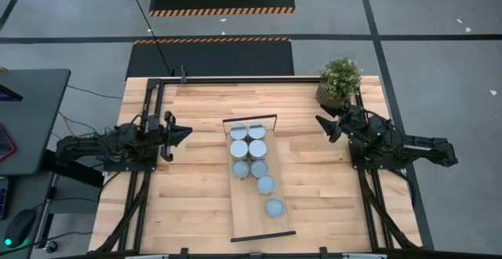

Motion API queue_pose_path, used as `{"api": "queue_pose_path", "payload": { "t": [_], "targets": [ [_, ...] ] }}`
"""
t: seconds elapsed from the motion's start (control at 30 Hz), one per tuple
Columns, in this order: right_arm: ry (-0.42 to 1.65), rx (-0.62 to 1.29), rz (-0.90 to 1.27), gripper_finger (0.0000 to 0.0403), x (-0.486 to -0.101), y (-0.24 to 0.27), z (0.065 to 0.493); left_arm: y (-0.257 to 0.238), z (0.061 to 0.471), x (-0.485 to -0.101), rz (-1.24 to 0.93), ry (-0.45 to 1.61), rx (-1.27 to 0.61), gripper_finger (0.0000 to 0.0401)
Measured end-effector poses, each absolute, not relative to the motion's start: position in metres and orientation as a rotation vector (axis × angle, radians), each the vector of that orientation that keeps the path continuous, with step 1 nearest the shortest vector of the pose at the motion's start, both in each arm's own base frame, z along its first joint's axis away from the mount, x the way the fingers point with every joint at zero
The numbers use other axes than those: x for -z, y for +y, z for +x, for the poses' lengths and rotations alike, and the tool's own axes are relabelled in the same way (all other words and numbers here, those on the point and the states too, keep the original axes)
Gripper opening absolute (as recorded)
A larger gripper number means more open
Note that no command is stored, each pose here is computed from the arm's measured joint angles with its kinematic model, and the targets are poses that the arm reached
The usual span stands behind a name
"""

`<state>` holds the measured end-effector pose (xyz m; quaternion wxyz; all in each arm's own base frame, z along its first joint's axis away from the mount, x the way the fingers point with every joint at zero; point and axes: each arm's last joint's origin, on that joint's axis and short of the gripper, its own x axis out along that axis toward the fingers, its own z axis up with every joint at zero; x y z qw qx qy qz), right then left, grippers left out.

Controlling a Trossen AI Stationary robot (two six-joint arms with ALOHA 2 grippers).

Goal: Pick and place cans onto a shelf
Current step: Return to Home Position

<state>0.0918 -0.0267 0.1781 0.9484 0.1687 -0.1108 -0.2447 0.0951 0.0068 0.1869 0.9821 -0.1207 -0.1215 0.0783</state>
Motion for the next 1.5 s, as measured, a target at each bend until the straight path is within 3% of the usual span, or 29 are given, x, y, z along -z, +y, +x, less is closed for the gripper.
{"api": "queue_pose_path", "payload": {
  "t": [1.5],
  "targets": [
    [-0.227,0.497,0.341,0.0352,-0.1785,-0.0266,0.0917,0.0068,0.0952,-0.1867,-0.237,-0.244,-0.158,0.0039]
  ]
}}
